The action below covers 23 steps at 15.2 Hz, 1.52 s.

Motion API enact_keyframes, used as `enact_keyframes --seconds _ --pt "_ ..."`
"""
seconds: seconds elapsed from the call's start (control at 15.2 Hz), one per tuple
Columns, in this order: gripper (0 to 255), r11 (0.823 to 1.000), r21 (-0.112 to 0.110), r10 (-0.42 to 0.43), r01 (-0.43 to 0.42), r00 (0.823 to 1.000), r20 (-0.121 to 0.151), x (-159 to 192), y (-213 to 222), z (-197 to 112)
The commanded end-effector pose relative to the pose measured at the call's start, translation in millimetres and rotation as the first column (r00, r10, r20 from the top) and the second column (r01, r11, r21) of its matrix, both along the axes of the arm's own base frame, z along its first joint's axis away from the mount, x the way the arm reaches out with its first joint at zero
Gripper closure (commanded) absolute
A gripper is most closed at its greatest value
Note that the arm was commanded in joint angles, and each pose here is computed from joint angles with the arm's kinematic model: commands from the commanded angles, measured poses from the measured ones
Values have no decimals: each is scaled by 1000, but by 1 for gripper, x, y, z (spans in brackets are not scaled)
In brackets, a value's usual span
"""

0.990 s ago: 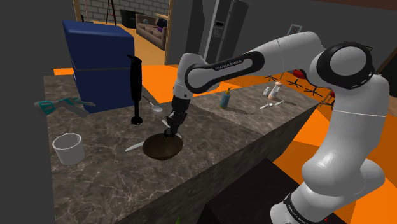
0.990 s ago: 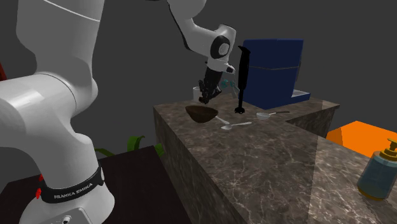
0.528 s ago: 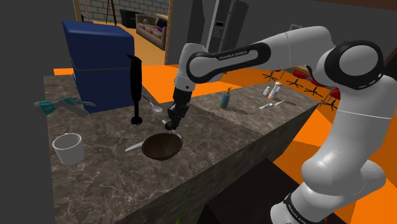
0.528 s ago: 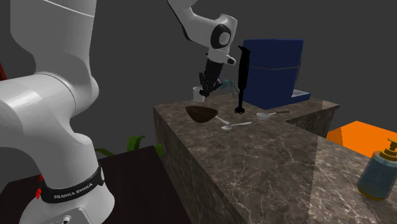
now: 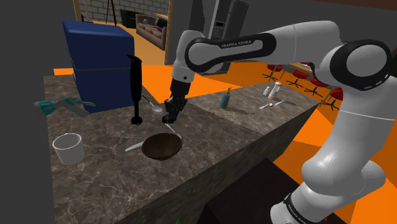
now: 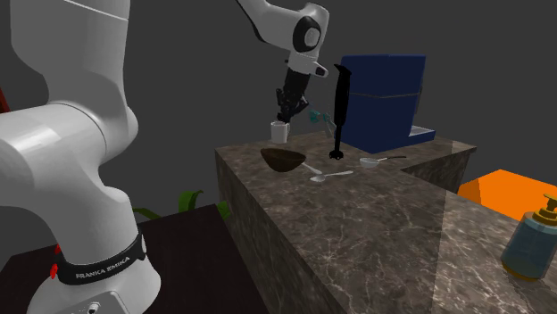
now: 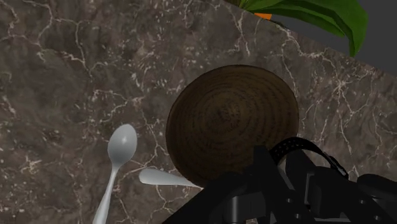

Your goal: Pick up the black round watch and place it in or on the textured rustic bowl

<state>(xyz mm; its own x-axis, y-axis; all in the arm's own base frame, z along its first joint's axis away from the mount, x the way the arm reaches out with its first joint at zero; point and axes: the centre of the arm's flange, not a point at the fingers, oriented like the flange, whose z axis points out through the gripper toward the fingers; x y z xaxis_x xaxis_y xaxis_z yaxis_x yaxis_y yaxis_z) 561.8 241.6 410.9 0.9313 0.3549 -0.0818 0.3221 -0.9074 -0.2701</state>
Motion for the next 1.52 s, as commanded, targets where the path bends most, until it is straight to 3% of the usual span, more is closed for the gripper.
enact_keyframes --seconds 0.0,0.99,1.45 --pt "255 1000 0 0 0 1000 -1 0 3 -3" --pt "255 1000 0 0 0 1000 -1 0 3 -83" --pt "255 1000 0 0 0 1000 -1 0 3 -85"
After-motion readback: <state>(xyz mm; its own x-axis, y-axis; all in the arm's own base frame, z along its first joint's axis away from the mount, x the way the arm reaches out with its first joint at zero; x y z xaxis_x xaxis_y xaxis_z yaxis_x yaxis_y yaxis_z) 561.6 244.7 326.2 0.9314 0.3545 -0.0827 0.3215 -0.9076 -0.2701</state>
